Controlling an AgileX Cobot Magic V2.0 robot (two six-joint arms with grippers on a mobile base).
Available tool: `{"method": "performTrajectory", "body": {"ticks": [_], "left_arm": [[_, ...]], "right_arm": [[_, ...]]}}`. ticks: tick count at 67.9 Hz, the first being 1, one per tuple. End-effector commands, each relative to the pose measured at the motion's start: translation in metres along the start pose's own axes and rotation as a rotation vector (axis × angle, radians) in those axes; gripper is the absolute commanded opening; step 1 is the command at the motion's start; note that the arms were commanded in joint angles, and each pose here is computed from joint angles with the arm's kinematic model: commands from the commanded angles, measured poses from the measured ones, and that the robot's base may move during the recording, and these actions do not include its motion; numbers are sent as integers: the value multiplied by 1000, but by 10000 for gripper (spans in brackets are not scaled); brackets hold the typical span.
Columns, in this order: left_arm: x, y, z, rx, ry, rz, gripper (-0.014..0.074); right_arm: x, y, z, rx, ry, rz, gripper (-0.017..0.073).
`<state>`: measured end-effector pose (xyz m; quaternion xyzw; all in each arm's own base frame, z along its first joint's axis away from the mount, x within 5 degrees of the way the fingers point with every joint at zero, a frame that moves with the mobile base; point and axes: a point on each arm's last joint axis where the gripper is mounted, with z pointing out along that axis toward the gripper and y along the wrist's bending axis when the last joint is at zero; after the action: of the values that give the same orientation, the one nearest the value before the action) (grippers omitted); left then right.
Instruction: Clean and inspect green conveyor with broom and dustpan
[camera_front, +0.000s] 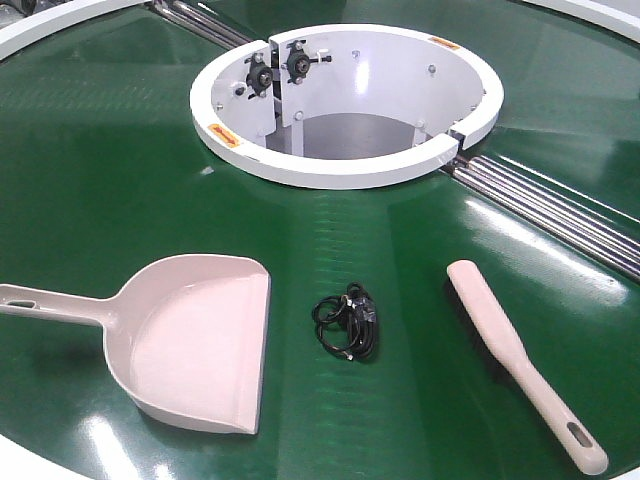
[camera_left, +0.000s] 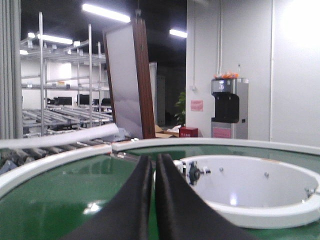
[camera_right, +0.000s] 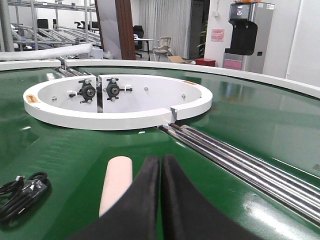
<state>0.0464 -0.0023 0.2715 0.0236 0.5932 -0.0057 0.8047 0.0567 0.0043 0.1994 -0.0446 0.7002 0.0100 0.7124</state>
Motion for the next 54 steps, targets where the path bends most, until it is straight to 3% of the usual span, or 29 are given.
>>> {"method": "performTrajectory", "body": {"ticks": [1, 15, 22, 42, 54], "left_arm": [[-34, 1, 16, -4, 6, -1, -6], [-53, 4, 61, -8, 429, -2, -6], [-50, 4, 75, -7, 552, -2, -6], [-30, 4, 90, -5, 692, -1, 15], [-24, 4, 96, -4, 723, 0, 162]], "right_arm": [[0, 0, -1, 5, -61, -6, -10], [0, 0, -1, 5, -58, -6, -10], [0, 0, -1, 5, -58, -6, -10], [0, 0, -1, 5, -58, -6, -10], [0, 0, -1, 5, -58, -6, -10]]}}
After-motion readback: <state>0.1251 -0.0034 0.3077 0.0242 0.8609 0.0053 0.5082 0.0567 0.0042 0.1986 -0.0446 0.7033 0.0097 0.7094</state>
